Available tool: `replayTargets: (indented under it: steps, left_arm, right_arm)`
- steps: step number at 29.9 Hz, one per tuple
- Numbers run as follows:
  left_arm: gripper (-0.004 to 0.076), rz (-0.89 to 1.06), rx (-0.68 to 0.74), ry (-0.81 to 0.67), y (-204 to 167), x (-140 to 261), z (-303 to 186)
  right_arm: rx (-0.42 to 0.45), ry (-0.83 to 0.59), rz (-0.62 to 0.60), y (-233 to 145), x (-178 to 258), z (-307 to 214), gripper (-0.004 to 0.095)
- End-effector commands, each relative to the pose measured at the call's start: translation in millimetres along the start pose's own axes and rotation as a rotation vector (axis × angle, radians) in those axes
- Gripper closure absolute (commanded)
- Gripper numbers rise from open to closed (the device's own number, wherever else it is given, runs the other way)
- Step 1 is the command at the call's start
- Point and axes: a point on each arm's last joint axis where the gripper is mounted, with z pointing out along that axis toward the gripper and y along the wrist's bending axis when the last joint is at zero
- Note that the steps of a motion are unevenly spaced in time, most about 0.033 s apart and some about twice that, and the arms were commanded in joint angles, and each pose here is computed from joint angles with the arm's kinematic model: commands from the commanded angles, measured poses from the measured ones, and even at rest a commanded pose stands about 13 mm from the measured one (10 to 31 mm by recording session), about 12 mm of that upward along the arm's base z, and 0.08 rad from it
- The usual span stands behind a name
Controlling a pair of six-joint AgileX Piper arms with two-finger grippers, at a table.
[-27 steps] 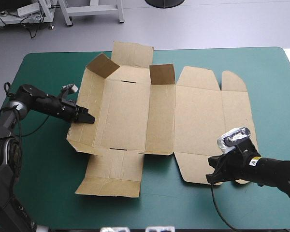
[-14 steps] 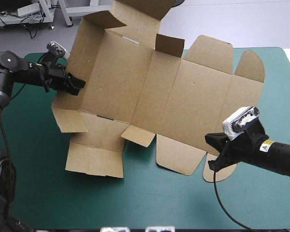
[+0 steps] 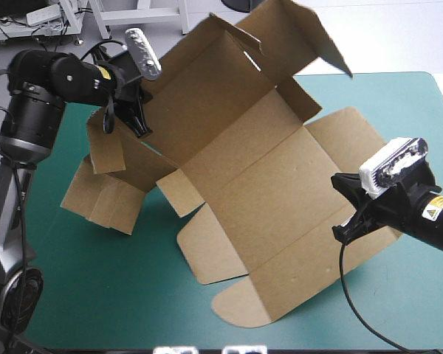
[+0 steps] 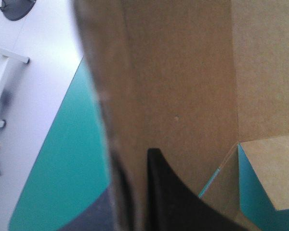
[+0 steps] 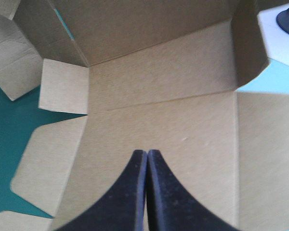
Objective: Fold the box
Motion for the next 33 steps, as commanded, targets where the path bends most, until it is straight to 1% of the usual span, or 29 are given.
replayTargets:
  steps: [1,5,8,13,16,20,23,28,30,33]
  left_arm:
    - [0.0731,0.082,-0.147,0.009,-13,-22,-34]
    - [0.0731,0.177,-0.158,0.001,-37,-45,-34]
    - [0.0731,0.220,-0.170,-0.023,-52,-59,-37]
    - [0.0731,0.250,-0.196,-0.044,-66,-73,-41]
    - [0.0734,0.276,-0.205,-0.046,-71,-76,-40]
    - [0.0734,0.330,-0.241,0.011,-74,-70,-24]
    - [0.0734,0.390,-0.243,0.068,-82,-61,-3]
    - [0.0734,0.482,-0.209,0.100,-105,-45,32]
    - [0.0734,0.501,-0.232,0.130,-110,-41,40]
    - [0.0734,0.524,-0.269,0.126,-119,-42,46]
  right_arm:
    - [0.053,-0.106,-0.027,-1,-21,-16,0.0925]
    - [0.094,-0.139,-0.066,-2,-32,-27,0.0925]
    - [0.156,-0.171,-0.076,-4,-41,-39,0.0925]
    - [0.250,-0.237,-0.098,-5,-60,-65,0.0925]
    - [0.283,-0.267,-0.112,-5,-67,-76,0.0925]
    - [0.293,-0.279,-0.102,-4,-71,-81,0.0925]
    - [0.288,-0.245,-0.096,-6,-70,-76,0.0925]
    - [0.286,-0.159,-0.084,-16,-68,-56,0.0926]
    - [0.286,-0.140,-0.080,-21,-70,-46,0.0926]
    - [0.280,-0.100,-0.070,-30,-72,-25,0.0925]
